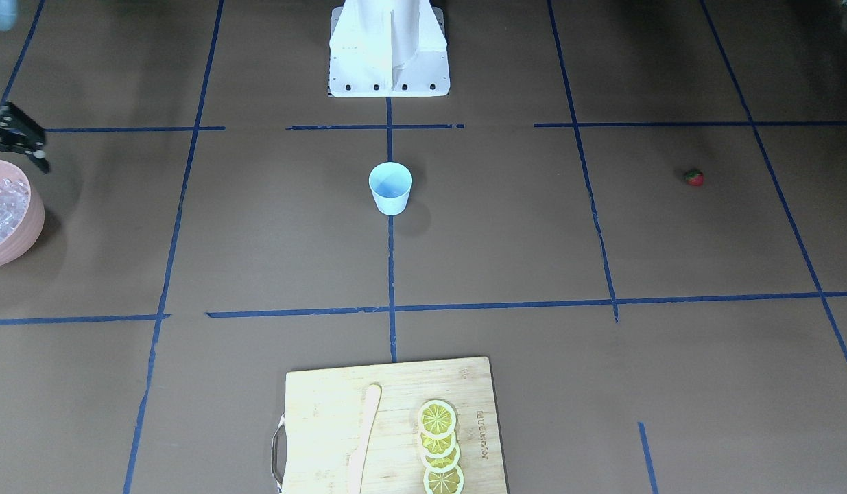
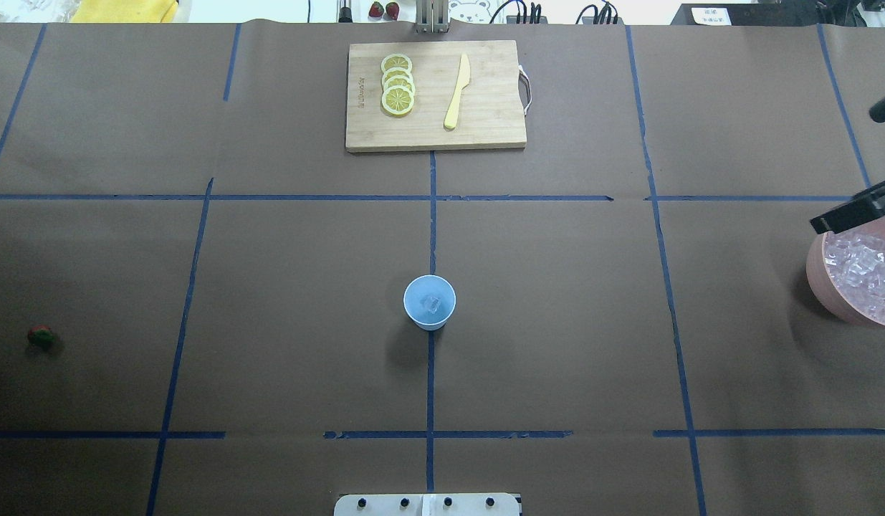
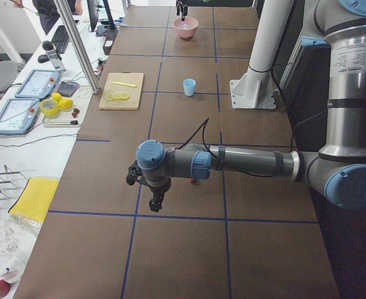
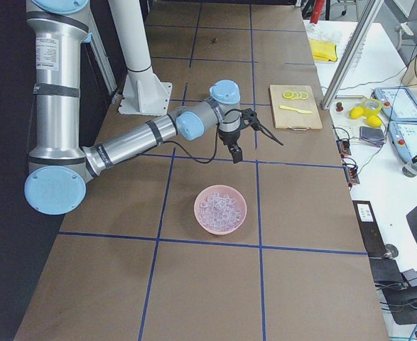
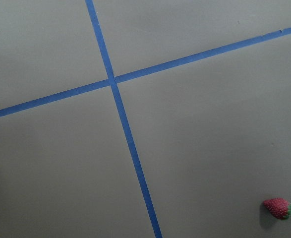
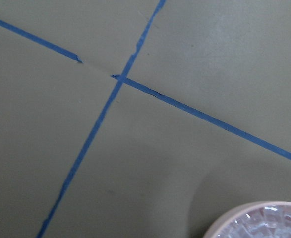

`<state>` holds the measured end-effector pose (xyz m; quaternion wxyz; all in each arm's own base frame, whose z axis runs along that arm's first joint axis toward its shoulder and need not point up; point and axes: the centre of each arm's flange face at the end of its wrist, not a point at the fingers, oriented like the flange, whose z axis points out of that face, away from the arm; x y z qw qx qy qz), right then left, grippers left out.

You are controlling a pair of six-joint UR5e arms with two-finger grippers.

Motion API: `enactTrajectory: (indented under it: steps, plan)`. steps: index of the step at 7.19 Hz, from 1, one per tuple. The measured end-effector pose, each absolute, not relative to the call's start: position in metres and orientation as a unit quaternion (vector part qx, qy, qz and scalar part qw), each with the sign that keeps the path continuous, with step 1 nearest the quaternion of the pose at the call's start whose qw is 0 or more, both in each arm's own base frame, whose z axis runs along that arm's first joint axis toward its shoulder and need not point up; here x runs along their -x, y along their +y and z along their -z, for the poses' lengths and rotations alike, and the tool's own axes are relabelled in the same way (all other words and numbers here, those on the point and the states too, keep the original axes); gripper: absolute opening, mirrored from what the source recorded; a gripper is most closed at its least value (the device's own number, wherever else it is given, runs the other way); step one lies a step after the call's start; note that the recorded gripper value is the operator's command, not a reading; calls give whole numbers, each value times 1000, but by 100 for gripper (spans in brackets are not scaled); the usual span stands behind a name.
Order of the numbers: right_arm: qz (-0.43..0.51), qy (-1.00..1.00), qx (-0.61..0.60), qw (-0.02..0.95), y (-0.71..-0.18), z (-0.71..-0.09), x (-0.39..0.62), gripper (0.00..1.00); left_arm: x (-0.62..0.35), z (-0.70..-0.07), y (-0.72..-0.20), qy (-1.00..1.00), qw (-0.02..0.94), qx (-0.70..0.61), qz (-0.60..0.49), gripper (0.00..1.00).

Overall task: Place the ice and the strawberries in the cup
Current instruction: 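Lower the right gripper into the bowl of ice cubes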

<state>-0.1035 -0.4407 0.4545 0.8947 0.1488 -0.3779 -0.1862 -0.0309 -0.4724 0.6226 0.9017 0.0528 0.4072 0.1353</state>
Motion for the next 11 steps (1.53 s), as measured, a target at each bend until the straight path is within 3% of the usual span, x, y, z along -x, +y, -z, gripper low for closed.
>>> enactTrajectory:
  steps: [5,11]
  plan:
    - [232,-351,-144,896,-428,-531,47,96,31,-619,-472,407,901,-56,-137,100]
    - [234,-357,-139,893,-437,-590,103,91,32,-618,-471,407,901,-57,-136,100]
